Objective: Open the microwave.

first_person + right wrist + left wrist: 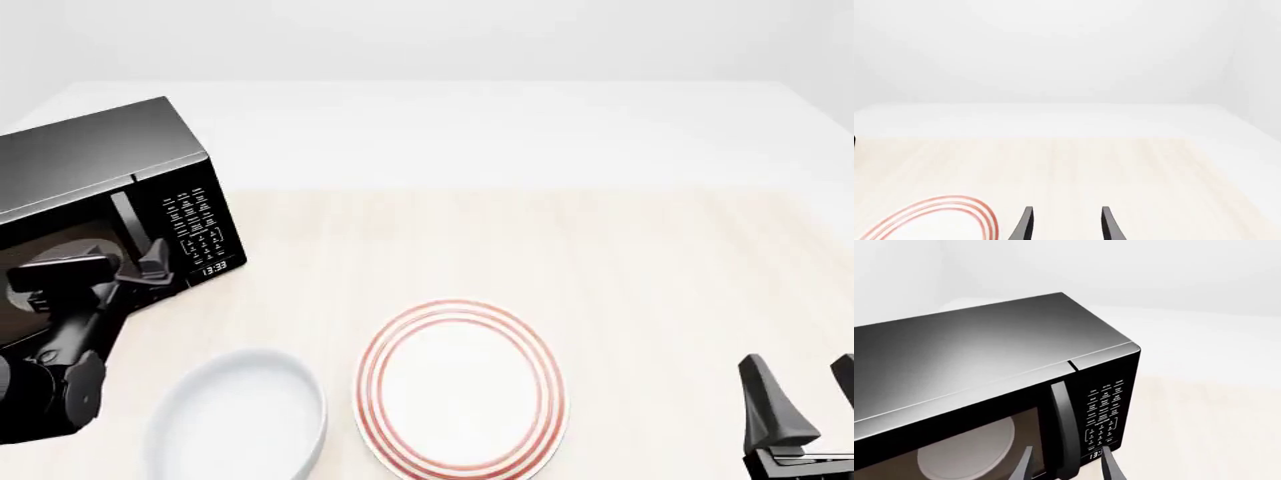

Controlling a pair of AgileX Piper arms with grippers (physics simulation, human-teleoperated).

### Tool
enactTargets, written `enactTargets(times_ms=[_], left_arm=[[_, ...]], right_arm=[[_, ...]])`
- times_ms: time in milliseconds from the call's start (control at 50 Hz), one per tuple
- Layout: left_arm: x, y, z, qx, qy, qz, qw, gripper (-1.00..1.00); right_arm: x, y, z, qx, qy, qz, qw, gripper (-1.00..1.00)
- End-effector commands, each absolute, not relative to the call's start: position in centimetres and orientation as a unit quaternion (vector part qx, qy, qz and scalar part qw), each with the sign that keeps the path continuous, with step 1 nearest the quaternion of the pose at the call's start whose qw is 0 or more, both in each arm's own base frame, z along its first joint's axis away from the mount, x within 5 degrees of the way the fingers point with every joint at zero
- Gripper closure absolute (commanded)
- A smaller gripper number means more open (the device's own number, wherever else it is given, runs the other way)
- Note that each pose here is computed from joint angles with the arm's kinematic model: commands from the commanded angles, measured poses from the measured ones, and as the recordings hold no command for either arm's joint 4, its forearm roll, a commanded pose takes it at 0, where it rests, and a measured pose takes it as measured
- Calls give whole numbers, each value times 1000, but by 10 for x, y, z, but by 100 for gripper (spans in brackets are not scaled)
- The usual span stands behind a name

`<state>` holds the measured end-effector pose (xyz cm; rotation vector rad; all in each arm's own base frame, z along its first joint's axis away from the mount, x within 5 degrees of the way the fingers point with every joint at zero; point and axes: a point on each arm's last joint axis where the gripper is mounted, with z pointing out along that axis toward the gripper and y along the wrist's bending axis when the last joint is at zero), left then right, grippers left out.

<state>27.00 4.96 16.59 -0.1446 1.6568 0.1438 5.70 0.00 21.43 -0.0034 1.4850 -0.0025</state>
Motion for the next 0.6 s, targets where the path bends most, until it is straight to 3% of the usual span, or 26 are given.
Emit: enactTargets(times_ms=[20,600], left_arm=[[278,51,160,-62,739,65,668,-100],[306,51,138,-71,762,47,642,-100]], right_arm=[[57,0,214,-2,676,-1,737,-100],[57,0,214,-2,676,-1,737,-100]])
